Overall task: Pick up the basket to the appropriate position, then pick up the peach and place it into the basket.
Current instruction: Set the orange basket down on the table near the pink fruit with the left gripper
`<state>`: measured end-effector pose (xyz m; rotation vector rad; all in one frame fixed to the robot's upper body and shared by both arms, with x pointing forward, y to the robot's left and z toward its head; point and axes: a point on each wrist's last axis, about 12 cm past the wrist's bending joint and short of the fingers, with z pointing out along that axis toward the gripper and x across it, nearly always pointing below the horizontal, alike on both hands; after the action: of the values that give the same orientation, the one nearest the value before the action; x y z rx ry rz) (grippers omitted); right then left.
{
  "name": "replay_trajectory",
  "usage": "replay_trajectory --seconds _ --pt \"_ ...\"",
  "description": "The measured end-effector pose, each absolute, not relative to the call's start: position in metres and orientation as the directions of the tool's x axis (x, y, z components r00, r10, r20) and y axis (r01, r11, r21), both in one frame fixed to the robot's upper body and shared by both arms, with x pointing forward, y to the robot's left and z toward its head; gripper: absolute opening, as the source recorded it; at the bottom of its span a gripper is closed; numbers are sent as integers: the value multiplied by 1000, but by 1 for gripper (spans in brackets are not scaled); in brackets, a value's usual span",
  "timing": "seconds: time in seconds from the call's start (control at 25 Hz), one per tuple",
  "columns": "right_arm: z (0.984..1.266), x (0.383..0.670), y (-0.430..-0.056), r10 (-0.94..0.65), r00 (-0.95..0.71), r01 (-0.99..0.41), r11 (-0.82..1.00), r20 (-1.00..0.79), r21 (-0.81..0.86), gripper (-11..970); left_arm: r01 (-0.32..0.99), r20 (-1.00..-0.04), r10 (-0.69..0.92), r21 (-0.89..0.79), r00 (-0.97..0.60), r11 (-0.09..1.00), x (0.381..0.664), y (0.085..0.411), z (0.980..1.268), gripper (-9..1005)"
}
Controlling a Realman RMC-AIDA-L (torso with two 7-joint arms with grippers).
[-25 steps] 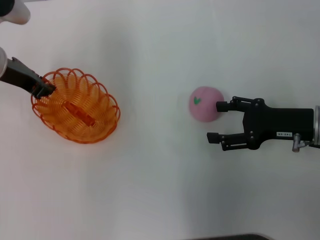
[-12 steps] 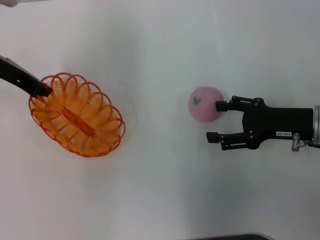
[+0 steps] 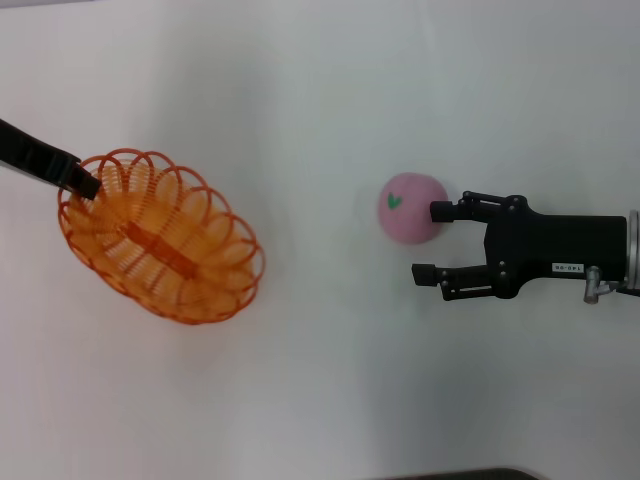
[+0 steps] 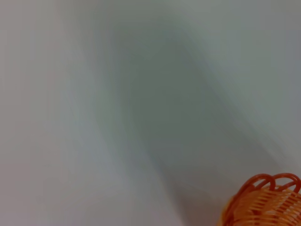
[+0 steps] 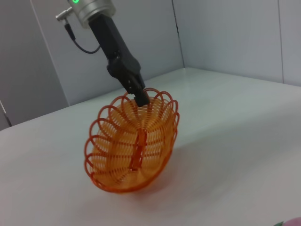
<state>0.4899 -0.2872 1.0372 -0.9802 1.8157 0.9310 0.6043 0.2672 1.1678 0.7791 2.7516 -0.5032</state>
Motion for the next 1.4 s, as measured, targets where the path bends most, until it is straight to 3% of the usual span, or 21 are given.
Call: replay_trajectory --seconds 0.48,1.04,1.4 --pt "1042 489 -283 -217 -333 -891 392 -918 230 942 384 -313 238 -585 -919 714 573 280 1155 59" --pt "1045 490 -287 -181 -328 -881 413 -927 231 942 235 -328 -12 -702 -945 672 537 289 1120 59" --pt "1044 488 -290 -174 -335 -873 428 -926 235 942 162 -313 -108 -721 -943 674 529 290 1097 60"
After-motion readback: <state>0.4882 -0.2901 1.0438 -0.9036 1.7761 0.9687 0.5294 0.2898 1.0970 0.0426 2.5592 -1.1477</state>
